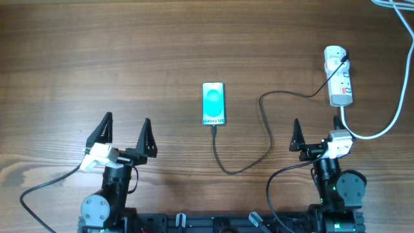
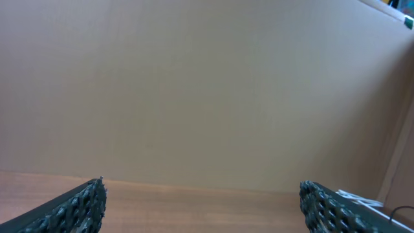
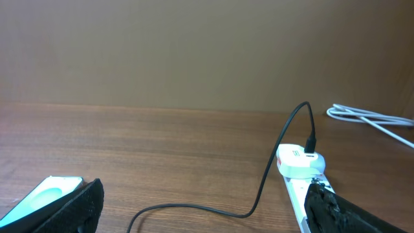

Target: Plug charger to phone and switch on socket

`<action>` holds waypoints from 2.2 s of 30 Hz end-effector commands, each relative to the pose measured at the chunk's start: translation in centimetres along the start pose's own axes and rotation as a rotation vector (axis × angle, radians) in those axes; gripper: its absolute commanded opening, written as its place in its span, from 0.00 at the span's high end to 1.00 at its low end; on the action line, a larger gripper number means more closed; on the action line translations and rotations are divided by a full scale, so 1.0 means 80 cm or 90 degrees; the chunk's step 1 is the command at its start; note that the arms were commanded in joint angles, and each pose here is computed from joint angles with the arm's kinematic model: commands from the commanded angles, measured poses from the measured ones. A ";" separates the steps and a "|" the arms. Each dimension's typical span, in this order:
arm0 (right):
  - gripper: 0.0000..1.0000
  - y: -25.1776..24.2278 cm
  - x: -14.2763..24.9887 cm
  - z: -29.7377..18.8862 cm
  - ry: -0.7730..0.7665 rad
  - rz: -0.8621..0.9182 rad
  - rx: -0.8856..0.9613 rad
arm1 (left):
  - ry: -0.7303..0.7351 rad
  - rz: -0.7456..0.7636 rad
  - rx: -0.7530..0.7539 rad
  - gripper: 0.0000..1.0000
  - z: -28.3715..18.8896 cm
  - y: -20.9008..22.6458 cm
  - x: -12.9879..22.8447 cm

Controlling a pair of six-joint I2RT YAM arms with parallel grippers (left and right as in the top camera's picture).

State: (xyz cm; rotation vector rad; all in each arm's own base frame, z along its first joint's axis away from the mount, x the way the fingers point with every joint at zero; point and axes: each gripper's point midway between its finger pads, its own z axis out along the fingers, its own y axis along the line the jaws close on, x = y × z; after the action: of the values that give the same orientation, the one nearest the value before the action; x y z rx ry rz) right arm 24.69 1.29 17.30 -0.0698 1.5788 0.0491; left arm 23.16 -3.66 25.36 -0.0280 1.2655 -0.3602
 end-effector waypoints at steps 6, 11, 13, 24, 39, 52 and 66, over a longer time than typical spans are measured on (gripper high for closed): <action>0.00 -0.005 -0.002 -0.001 -0.006 -0.008 0.013 | 0.051 0.002 -0.066 0.00 -0.003 0.026 0.029; 0.00 -0.005 -0.002 -0.001 -0.006 -0.008 0.013 | 0.150 0.005 -0.127 0.00 -0.015 0.050 0.077; 0.00 -0.005 -0.002 -0.001 -0.006 -0.008 0.013 | 0.189 0.009 -0.147 0.00 -0.022 0.058 0.095; 0.00 -0.005 -0.002 -0.001 -0.006 -0.008 0.013 | 0.237 0.121 -0.095 0.00 -0.025 0.049 0.111; 0.00 -0.005 -0.002 -0.001 -0.006 -0.008 0.013 | 0.235 0.121 -0.095 0.00 -0.025 0.048 0.111; 0.00 -0.005 -0.002 -0.001 -0.006 -0.008 0.013 | 0.235 0.121 -0.095 0.00 -0.025 0.048 0.111; 0.00 -0.005 -0.002 -0.001 -0.006 -0.008 0.013 | 0.235 0.121 -0.095 0.00 -0.025 0.048 0.111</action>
State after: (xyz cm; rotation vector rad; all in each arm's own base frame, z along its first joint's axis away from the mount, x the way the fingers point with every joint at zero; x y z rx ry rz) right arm 24.69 1.29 17.30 -0.0698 1.5788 0.0491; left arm 24.56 -2.08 15.75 0.0123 1.6462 -0.1149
